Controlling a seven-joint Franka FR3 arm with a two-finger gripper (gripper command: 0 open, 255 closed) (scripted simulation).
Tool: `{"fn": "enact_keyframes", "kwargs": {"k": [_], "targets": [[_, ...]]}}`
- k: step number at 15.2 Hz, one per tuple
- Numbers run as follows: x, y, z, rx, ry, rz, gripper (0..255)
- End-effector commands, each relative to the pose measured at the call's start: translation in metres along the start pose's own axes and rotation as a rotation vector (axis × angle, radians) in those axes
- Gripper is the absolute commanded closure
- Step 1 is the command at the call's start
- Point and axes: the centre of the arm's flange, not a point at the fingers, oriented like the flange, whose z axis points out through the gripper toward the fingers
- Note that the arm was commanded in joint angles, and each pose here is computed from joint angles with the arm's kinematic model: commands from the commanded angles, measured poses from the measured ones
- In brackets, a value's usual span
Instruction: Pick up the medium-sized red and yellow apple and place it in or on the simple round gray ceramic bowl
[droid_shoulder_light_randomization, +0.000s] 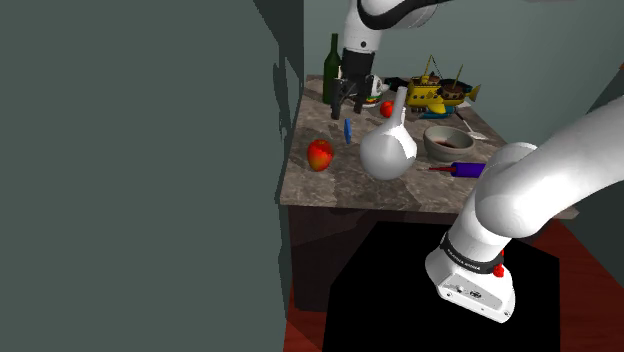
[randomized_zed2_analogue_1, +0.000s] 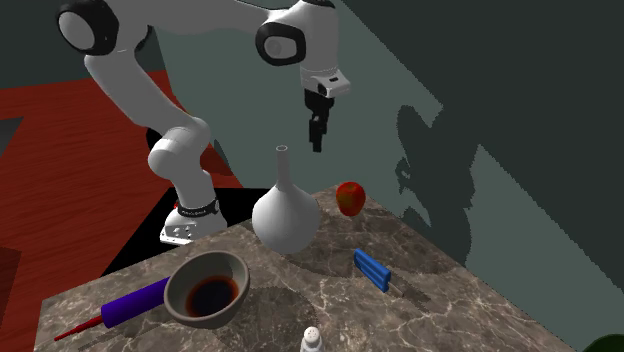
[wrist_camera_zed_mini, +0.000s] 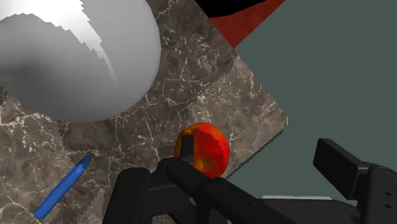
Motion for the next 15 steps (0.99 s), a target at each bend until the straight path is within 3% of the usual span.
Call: {"fn": "enact_keyframes", "kwargs": {"k": [1, 8, 15], "targets": [[0.023, 0.005, 0.018, -0.012, -0.003, -0.002, 0], [0.099, 0.013, 0.071, -0.051, -0.013, -0.009, 0], [0.103, 0.015, 0.106, -0.053, -0.014, -0.009, 0]]}}
